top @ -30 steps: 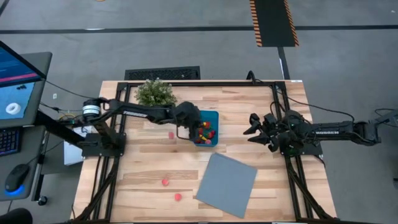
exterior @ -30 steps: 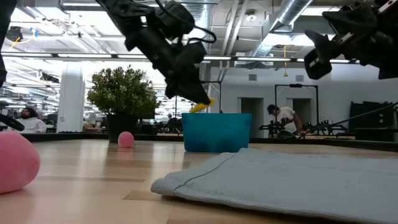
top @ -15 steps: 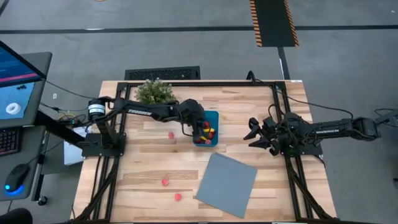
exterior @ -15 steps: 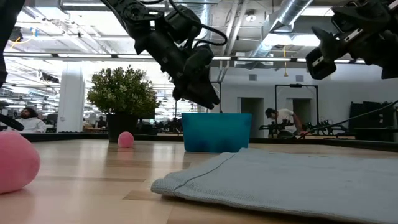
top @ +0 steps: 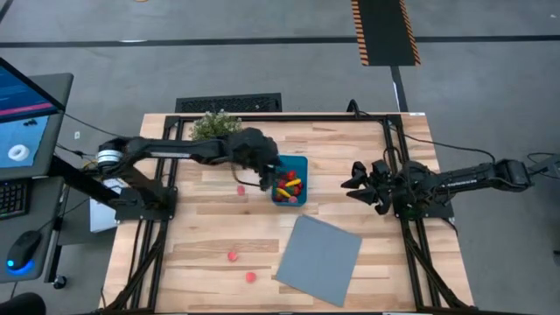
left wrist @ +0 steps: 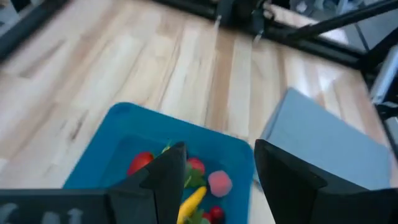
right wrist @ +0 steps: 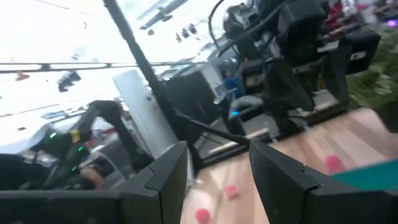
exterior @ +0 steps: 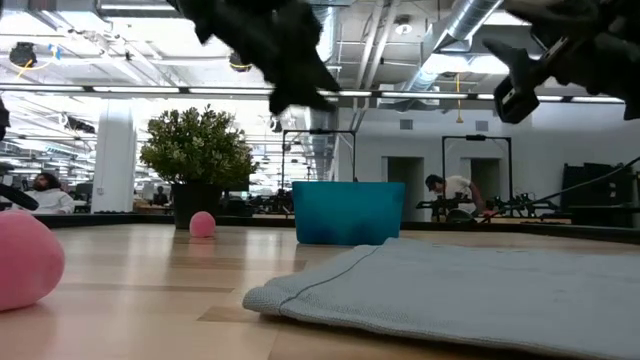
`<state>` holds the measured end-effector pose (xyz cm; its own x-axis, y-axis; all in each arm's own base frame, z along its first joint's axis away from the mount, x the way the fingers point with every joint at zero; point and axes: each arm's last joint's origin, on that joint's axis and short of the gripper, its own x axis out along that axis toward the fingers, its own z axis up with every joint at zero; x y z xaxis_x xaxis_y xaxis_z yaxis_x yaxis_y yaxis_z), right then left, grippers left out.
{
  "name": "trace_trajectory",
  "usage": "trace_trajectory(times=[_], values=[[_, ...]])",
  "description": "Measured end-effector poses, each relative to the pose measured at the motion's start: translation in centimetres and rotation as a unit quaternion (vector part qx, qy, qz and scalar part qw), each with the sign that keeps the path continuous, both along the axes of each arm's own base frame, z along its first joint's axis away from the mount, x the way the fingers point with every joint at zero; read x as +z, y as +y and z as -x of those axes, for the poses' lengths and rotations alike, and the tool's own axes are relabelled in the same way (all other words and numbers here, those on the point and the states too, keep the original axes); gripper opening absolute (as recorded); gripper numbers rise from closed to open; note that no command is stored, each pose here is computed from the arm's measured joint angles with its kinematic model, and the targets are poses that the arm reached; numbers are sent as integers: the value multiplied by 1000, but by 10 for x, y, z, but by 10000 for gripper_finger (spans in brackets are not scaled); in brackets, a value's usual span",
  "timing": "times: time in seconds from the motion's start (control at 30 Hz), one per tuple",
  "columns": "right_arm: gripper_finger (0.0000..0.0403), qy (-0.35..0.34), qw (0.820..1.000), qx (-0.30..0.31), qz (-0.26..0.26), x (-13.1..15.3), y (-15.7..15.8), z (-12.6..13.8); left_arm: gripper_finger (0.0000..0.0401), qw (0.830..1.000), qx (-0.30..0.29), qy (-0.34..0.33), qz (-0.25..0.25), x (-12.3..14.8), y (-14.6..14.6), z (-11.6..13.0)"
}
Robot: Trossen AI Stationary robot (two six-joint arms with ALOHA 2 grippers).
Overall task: Pick and placing Produce into tupperware
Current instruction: Put the peach into the blue bin
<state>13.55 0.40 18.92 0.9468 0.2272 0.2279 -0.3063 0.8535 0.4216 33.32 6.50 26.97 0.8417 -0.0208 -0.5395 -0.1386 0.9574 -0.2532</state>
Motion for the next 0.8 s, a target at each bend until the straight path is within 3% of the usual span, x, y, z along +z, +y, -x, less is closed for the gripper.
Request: trace_trajectory(times=[0.2, 0.37, 0.67, 0.8], values=[[196, -43, 999, 16, 2, 12, 9, 1, 178, 997, 38, -55, -43, 59, -17, 48], [196, -52, 998, 14, -27, 16, 16, 2, 178, 991, 74, -90, -62, 91, -36, 91], [196, 15, 1000, -6, 8, 22, 27, -20, 178, 987, 64, -123, -84, 115, -77, 138], [196, 53, 998, -5, 38, 42, 35, -45, 178, 983, 67, -134, -107, 104, -89, 152]])
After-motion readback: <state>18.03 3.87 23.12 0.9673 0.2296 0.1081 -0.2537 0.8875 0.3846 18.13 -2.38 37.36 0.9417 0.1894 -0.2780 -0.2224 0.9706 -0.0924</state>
